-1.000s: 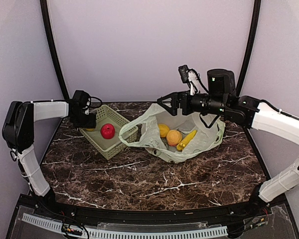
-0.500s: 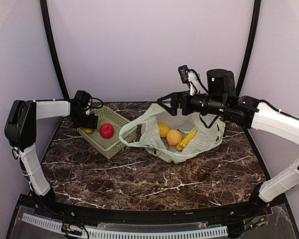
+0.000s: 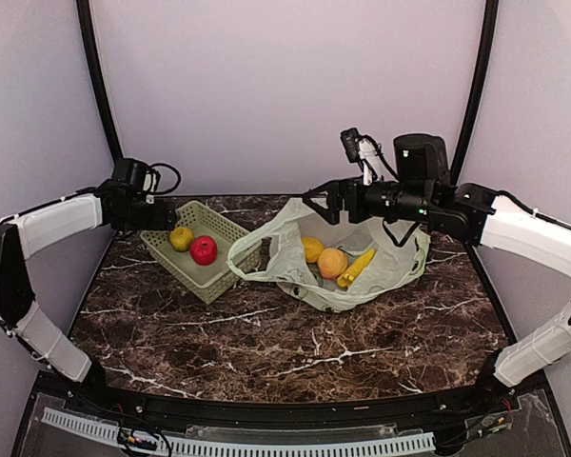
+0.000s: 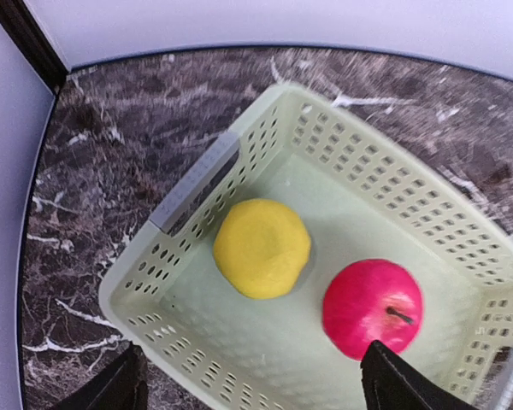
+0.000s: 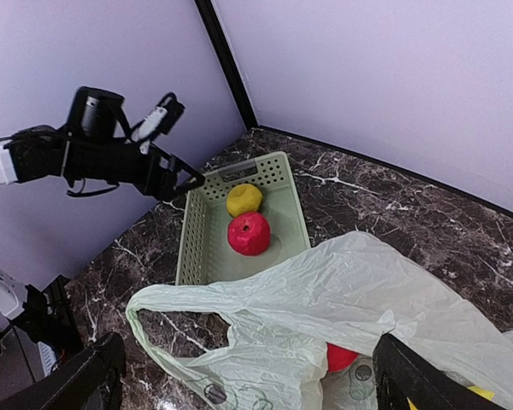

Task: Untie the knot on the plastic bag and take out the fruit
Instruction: Reach into the gripper in the takeout bag, then pick up the fake fruit from the takeout bag, then pass from the right arm to the left

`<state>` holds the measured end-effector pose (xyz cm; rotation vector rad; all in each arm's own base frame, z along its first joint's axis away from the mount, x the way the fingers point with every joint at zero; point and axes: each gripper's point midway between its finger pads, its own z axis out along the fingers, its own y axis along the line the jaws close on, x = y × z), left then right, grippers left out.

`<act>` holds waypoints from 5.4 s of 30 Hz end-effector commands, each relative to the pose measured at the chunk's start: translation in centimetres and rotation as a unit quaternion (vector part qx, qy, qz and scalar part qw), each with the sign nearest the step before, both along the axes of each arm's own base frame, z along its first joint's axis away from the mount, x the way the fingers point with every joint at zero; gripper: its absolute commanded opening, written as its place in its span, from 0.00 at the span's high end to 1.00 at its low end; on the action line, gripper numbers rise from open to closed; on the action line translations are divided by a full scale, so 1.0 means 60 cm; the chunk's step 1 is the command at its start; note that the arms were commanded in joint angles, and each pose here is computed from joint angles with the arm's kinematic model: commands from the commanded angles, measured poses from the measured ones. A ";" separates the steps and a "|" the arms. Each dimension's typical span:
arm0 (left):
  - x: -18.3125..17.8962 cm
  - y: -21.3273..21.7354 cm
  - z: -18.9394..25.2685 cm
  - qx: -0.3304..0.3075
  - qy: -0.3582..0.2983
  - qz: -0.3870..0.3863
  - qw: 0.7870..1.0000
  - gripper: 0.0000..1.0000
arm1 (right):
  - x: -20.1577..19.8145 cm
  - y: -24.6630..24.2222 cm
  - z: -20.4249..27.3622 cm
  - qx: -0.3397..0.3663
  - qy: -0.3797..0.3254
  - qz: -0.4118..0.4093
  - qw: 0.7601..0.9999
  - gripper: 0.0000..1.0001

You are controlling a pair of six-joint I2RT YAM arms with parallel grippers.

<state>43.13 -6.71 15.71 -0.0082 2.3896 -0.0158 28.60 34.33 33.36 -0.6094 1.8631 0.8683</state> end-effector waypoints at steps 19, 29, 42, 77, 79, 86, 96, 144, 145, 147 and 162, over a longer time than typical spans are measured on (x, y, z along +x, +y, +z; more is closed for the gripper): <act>-0.211 -0.412 0.171 -0.318 -0.044 -0.338 0.885 0.09 | -0.027 -0.031 -0.234 -0.116 0.214 -0.029 0.970 0.12; -0.189 -0.477 0.155 -0.314 -0.025 -0.364 0.876 0.08 | 0.020 -0.071 -0.293 -0.133 0.268 -0.123 0.946 0.13; -0.166 -0.537 0.139 -0.314 -0.016 -0.383 0.869 0.20 | 0.059 -0.083 -0.324 -0.150 0.287 -0.170 0.931 0.17; -0.206 -0.500 0.067 -0.278 0.037 -0.370 0.886 0.99 | 0.195 -0.074 -0.461 -0.188 0.336 -0.210 0.899 0.41; -0.205 -0.499 0.066 -0.277 0.036 -0.367 0.887 0.99 | 0.195 -0.074 -0.452 -0.187 0.329 -0.205 0.903 0.47; -0.200 -0.501 0.070 -0.280 0.032 -0.364 0.888 0.99 | 0.190 -0.070 -0.416 -0.169 0.297 -0.185 0.921 0.57; -0.191 -0.503 0.087 -0.283 0.017 -0.357 0.890 0.99 | 0.139 -0.028 -0.311 -0.124 0.193 -0.088 0.969 0.60; -0.284 -0.420 0.289 -0.187 -0.257 -0.456 0.831 0.06 | -0.051 0.045 0.035 0.110 0.002 0.157 0.981 0.55; -0.285 -0.425 0.287 -0.186 -0.256 -0.461 0.829 0.05 | -0.055 0.047 0.037 0.113 0.004 0.165 0.980 0.54; -0.293 -0.441 0.285 -0.186 -0.253 -0.476 0.822 0.03 | -0.064 0.050 0.038 0.116 0.011 0.181 0.977 0.54; -0.318 -0.519 0.298 -0.239 -0.248 -0.519 0.782 0.01 | -0.094 0.076 0.032 0.122 0.044 0.257 0.958 0.52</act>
